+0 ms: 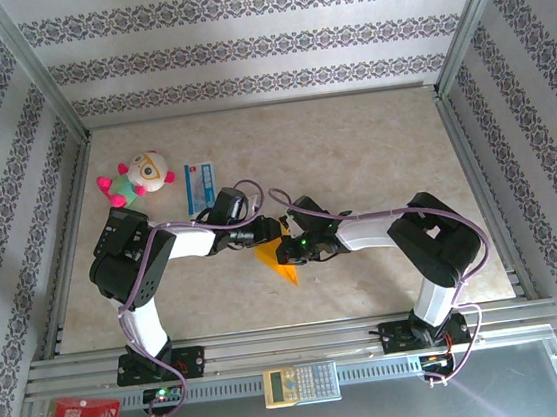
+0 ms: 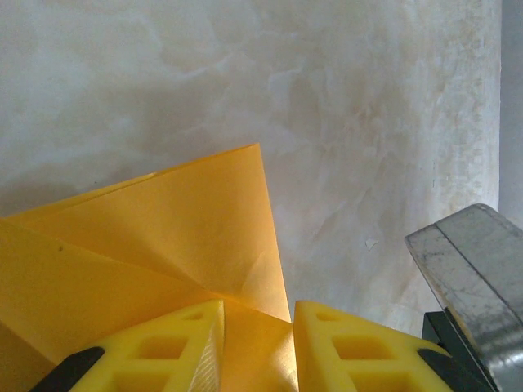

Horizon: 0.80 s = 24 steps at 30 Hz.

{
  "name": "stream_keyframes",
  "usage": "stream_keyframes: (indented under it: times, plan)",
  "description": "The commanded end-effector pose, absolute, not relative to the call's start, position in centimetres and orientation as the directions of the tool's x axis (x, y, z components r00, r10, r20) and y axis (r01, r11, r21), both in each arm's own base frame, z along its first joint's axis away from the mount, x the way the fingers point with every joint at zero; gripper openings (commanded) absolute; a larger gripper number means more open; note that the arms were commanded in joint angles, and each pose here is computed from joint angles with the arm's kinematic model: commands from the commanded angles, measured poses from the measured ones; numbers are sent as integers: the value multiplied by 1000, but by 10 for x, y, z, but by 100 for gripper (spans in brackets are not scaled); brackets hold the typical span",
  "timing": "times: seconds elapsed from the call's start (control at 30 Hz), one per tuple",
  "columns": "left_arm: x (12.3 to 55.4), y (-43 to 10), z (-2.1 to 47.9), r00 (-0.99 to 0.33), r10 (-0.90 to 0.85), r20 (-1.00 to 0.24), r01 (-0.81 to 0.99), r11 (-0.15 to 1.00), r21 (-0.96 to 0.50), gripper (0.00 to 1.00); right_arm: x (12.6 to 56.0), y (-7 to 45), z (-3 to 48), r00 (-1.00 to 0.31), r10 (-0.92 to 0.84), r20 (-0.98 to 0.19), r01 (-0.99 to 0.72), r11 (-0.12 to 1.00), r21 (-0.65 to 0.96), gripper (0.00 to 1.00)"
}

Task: Fold a paper plane with a square sheet of paper (pick it up from the middle)
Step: Fourth fold the wing at the center of the table.

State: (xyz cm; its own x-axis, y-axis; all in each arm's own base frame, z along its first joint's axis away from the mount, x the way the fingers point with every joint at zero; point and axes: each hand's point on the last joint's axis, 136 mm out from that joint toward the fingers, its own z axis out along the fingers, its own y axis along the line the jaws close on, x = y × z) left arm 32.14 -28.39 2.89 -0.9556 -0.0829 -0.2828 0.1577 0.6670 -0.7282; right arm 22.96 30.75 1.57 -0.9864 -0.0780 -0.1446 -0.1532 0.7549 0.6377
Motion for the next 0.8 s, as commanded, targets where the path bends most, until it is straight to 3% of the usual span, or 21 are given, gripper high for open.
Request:
stream_keyframes:
  times: [0.0,0.4,0.77]
  plan:
    - [306,-251,-16,-976,-99,-193,43,784,-619,30,225,292,1,-991,-71,-117,-127,795,594,0]
    - [306,-251,-17,-977,-97,-188,42,784,-619,30,204,276,-20,-998,-37,-42,-55,802,594,0]
    - [306,-249,-18,-977,-97,-190,39,793,-607,30,166,269,-16,-993,-117,-3,-95,793,602,0]
